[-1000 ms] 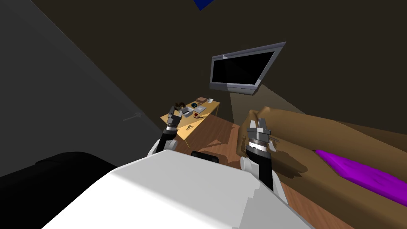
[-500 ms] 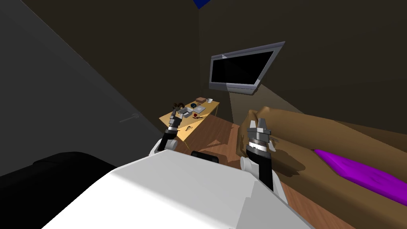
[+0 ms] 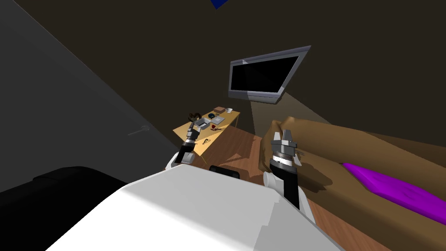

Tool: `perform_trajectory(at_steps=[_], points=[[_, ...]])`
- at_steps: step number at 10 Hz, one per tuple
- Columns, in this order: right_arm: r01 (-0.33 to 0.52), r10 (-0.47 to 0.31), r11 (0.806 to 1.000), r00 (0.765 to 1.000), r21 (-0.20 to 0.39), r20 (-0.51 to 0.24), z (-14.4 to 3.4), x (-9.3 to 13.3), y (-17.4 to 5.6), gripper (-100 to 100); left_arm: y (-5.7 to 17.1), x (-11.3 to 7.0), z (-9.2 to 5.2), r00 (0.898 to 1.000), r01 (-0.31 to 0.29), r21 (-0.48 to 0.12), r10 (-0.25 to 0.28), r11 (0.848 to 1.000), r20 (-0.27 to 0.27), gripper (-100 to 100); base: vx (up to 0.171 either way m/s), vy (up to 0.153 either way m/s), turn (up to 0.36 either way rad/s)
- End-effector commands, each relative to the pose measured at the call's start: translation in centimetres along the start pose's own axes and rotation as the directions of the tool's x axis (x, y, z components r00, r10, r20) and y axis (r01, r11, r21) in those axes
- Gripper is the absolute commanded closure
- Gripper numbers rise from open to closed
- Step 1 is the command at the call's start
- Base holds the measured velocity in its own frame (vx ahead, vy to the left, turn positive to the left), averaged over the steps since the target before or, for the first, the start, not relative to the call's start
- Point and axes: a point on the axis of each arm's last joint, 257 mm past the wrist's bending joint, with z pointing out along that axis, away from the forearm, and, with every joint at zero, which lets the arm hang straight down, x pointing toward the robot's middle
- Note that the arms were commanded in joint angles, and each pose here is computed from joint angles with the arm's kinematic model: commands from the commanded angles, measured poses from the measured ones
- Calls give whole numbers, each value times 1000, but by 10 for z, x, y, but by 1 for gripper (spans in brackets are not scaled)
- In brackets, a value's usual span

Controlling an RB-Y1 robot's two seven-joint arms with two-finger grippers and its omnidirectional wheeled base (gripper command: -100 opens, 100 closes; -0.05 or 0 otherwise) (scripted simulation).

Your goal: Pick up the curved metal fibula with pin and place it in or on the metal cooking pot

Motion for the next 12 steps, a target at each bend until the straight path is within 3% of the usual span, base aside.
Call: perform_trajectory(at_steps=[1, 8, 11, 12], points=[[0, 0, 1000, 1000, 0, 0, 0, 0, 0, 0, 18, -10, 1, 999, 32, -36, -32, 999, 24, -100, 23, -3, -24], [0, 0, 1000, 1000, 0, 0, 0, 0, 0, 0, 80, -44, -11, 987, 126, -157, -108, 980, 116, -100, 21, -2, -21], [0, 0, 1000, 1000, 0, 0, 0, 0, 0, 0, 124, -71, -21, 959, 231, -226, -183, 946, 215, -100, 35, 2, -38], [0, 0, 1000, 1000, 0, 0, 0, 0, 0, 0, 133, -73, -27, 958, 233, -244, -179, 941, 226, -100, 30, 0, -13]])
